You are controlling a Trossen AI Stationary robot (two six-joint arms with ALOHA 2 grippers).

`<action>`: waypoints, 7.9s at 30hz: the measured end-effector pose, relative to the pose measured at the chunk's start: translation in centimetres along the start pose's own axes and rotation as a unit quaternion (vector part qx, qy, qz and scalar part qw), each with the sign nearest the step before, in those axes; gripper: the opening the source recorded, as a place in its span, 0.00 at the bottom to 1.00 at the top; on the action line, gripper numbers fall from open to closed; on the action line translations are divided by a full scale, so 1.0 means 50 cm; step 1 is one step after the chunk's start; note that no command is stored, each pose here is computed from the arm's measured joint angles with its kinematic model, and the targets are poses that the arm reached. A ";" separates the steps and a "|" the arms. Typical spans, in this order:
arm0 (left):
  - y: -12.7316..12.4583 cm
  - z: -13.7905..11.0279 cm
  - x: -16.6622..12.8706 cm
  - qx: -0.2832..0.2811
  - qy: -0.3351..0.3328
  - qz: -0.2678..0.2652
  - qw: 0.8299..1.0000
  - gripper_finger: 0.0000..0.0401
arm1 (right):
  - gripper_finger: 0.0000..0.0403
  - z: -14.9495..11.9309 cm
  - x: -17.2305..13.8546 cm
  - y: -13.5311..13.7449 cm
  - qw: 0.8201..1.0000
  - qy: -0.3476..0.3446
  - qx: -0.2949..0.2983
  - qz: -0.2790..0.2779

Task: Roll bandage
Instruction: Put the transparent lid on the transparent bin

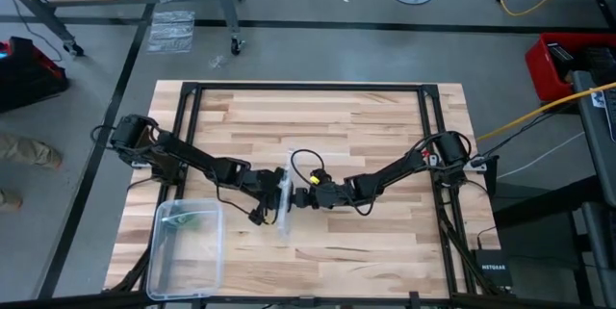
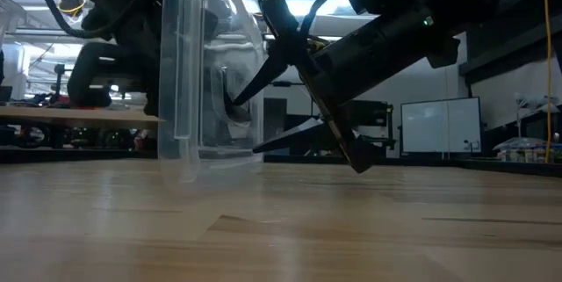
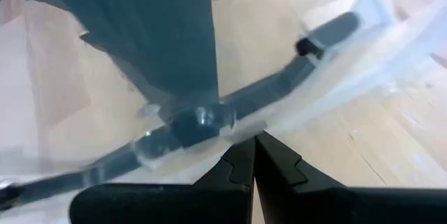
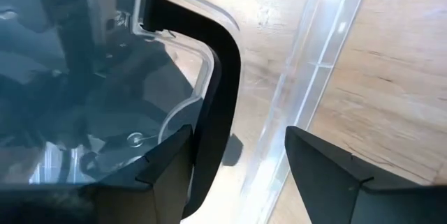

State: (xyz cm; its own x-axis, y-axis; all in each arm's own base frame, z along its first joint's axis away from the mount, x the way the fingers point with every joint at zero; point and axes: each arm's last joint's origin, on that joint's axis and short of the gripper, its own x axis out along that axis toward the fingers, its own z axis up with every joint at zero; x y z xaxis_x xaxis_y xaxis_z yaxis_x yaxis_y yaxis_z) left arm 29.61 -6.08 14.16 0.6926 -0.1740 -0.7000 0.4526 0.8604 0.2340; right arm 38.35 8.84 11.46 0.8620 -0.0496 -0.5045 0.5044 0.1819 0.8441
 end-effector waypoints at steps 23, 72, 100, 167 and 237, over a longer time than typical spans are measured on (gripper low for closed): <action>0.009 0.032 -0.035 0.025 0.023 0.004 0.999 0.00 | 0.57 -0.004 -0.001 -0.003 1.000 0.027 -0.012 0.000; 0.014 0.044 -0.038 0.029 -0.008 0.015 0.999 0.00 | 0.16 0.016 0.004 -0.002 0.997 0.057 -0.058 0.007; 0.021 0.048 -0.076 -0.006 0.005 0.046 0.999 0.00 | 0.14 0.176 -0.003 0.005 0.984 0.113 -0.137 0.027; 0.041 0.004 -0.545 -0.195 -0.060 0.591 0.780 0.00 | 0.14 0.287 -0.127 0.283 0.781 -0.053 -0.618 0.078; -0.055 -0.016 -0.438 -0.378 0.246 -0.117 0.885 0.48 | 0.14 0.272 -0.131 0.264 0.842 0.073 -0.531 0.063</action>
State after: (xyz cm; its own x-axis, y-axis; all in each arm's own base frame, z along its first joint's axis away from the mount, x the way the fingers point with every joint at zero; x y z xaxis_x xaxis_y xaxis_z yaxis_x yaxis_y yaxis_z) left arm 12.73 -4.24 28.32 0.2165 -0.3211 -0.9220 -0.0828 0.9349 -0.3450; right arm 40.06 -1.78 28.39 0.8504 0.1428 -0.5064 0.0142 0.9559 0.2935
